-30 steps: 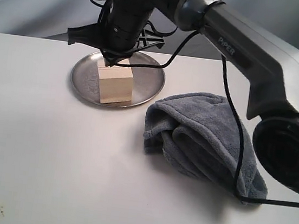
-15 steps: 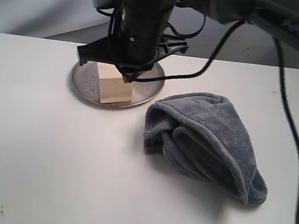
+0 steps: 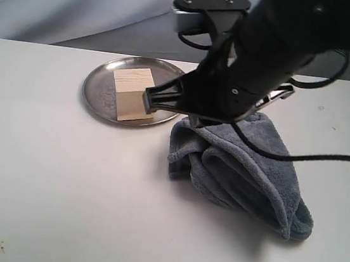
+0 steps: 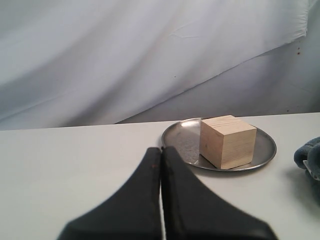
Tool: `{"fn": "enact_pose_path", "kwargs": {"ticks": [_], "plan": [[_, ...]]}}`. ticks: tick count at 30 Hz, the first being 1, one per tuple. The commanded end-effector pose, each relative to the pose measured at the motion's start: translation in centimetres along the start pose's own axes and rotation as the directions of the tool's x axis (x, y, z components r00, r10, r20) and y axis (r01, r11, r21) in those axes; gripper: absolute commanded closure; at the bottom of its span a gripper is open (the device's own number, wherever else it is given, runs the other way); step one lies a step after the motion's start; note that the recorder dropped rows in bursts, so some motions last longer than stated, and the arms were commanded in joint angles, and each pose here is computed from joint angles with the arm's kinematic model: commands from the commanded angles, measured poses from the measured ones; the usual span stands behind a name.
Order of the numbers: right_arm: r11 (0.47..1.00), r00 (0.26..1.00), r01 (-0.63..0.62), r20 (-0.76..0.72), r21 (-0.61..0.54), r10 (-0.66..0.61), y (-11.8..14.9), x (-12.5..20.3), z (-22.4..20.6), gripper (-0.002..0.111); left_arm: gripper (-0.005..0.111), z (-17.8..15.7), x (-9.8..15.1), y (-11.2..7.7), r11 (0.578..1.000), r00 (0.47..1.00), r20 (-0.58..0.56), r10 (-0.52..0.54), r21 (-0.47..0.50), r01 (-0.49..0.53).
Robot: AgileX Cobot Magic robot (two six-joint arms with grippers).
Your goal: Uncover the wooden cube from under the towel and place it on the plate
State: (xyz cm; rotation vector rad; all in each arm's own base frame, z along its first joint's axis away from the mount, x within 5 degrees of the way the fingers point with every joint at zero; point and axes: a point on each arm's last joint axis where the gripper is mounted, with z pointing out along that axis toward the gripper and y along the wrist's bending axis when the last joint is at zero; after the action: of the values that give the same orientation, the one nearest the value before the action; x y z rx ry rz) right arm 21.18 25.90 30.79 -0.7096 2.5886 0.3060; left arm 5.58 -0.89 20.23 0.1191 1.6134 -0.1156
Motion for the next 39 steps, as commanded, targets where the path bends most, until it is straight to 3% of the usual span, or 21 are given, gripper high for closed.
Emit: {"fn": "enact_pose_path", "kwargs": {"ticks": [1,10,19,34,39], "plan": [[0.999,0.998,-0.019,0.063,-0.039,0.022,-0.8,2.4,-1.6,0.108,0.107,0.0,0.1,0.0,1.000,1.000,0.002,-0.004,0.005,0.004],[0.997,0.993,-0.057,0.104,-0.051,0.063,-2.8,6.9,-2.7,0.108,0.107,0.0,0.1,0.0,1.000,1.000,0.002,-0.004,0.005,0.004],[0.980,0.954,-0.191,0.226,-0.050,0.198,-7.2,10.1,-3.9,0.108,0.107,0.0,0.1,0.0,1.000,1.000,0.002,-0.004,0.005,0.004],[0.920,0.804,-0.386,0.462,-0.072,0.374,-12.5,16.9,-3.1,0.108,0.107,0.0,0.1,0.0,1.000,1.000,0.002,-0.004,0.005,0.004],[0.937,0.747,-0.346,0.590,-0.048,0.306,-13.4,20.0,-2.3,0.108,0.107,0.0,0.1,0.0,1.000,1.000,0.002,-0.004,0.005,0.004]]}}
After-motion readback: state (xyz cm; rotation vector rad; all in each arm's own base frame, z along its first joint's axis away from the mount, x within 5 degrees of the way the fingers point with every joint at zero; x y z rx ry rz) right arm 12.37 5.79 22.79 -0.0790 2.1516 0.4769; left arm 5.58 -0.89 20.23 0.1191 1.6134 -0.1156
